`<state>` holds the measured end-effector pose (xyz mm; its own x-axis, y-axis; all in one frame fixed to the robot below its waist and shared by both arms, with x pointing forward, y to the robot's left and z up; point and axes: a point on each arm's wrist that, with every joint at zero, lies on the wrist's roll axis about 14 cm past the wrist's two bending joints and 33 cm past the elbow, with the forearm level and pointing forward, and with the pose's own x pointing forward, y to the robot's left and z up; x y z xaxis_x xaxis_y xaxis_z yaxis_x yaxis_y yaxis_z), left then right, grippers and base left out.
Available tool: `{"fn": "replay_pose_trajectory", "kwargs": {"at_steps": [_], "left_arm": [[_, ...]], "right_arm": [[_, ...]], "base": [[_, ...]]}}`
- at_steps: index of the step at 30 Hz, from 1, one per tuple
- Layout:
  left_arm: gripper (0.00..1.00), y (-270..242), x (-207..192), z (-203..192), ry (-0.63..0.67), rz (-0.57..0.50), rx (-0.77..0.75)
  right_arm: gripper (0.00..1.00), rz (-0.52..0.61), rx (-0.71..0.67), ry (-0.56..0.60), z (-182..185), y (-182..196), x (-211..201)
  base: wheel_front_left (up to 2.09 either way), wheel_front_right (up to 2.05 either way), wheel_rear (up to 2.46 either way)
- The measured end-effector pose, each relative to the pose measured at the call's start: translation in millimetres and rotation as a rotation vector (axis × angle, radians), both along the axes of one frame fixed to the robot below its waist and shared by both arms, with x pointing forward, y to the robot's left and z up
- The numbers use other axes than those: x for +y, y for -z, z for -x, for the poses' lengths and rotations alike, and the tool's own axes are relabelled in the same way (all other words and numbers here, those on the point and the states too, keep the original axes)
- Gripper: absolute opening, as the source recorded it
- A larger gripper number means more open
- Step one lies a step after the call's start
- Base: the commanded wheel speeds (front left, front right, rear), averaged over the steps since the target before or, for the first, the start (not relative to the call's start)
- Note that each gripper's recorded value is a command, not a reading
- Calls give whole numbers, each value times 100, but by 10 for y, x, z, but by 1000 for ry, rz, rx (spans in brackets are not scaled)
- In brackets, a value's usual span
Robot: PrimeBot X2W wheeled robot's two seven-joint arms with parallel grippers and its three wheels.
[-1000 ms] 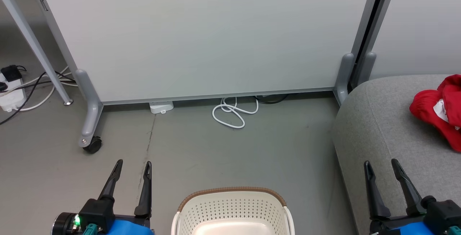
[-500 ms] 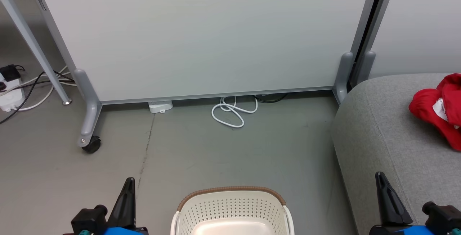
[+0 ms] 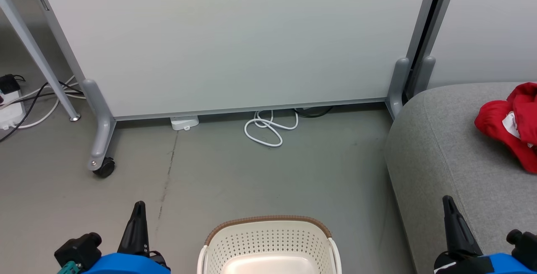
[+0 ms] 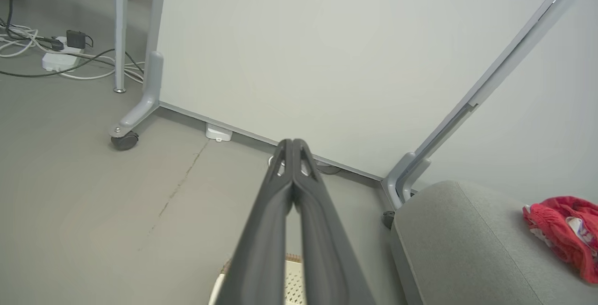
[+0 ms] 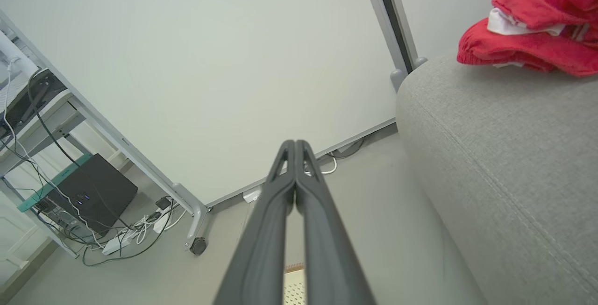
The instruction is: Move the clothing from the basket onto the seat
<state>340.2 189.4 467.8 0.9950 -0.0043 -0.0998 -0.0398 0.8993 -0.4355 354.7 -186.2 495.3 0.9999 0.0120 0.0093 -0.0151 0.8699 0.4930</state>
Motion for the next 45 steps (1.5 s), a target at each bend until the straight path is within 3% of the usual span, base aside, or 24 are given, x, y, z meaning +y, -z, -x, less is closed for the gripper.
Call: {"fn": "replay_pose_trajectory", "kwargs": {"at_steps": [22,45], "left_arm": [[0,-68,76,-134,-60,331,8],[0,-148,105,-249,-83,612,-6]], "right_arm": [[0,-314,32,28,-103,6,-63],[0,-578,40,34,-192,-19,-94]], "base": [[0,0,0],[0,0,0]]}}
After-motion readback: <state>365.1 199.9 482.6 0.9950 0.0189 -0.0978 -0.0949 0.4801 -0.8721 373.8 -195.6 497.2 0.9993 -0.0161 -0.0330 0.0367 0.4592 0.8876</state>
